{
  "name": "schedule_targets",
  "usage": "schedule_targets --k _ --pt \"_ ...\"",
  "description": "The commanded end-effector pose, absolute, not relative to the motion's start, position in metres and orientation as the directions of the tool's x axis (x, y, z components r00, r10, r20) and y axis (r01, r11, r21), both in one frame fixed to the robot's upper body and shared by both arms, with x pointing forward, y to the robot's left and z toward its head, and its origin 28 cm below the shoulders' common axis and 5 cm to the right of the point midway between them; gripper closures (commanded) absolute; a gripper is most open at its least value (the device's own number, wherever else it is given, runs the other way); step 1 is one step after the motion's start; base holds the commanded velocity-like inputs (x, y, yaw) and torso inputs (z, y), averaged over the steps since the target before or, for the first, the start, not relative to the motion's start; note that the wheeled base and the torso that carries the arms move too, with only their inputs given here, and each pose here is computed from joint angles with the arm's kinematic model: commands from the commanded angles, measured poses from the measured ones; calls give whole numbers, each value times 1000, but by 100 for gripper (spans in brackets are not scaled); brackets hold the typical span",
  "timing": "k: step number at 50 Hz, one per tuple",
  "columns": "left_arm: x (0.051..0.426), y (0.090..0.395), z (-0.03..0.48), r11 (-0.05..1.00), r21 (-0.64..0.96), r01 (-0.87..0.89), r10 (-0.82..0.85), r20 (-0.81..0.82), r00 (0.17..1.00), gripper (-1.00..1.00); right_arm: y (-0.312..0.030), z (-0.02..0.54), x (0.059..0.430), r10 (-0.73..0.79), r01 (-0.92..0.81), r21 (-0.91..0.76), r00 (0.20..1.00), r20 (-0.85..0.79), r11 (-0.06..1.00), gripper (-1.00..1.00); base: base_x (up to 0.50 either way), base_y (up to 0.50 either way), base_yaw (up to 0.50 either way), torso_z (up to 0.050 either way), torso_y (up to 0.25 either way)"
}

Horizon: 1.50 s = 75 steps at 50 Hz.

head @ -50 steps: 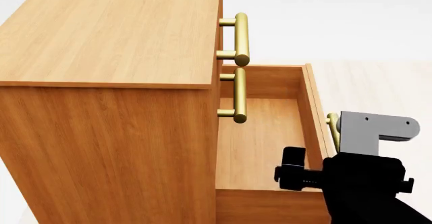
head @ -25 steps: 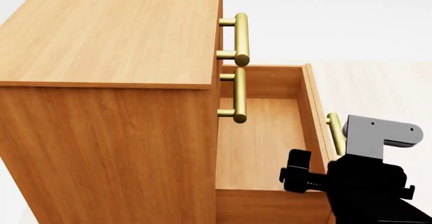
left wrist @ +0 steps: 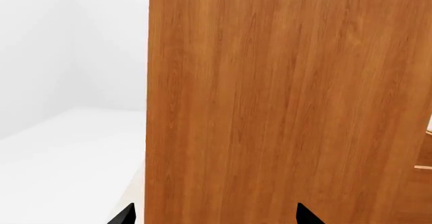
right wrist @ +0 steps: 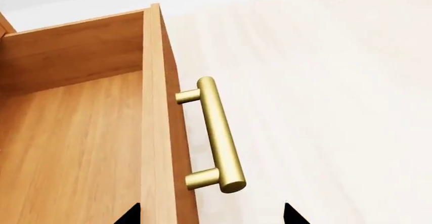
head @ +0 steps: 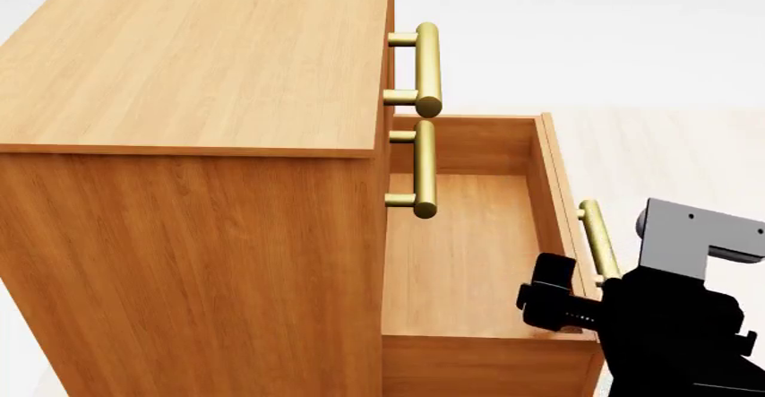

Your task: Put the bowl in the bottom drawer of the cabinet and close it.

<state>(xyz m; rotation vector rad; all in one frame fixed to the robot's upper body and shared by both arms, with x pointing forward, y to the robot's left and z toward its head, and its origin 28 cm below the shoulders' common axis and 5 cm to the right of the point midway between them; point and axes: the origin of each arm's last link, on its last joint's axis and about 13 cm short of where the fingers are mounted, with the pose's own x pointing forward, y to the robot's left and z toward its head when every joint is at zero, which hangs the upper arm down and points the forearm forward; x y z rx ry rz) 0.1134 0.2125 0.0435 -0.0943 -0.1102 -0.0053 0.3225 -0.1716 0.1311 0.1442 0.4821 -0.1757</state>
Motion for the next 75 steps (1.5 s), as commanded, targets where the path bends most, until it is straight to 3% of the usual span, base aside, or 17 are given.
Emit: schedule_targets --k 1,56,75 --pt "113 213 44 995 -95 10 0 110 994 -100 -178 132 323 -182 236 64 870 -458 970 -100 0 0 0 0 0" --pt "113 213 44 995 -96 10 1 109 994 -100 -201 129 320 -371 357 -111 837 -404 927 -100 0 0 0 0 0" --pt "113 212 44 995 -95 12 -1 110 994 -100 -202 134 319 -349 361 -47 850 -394 931 -100 0 0 0 0 0"
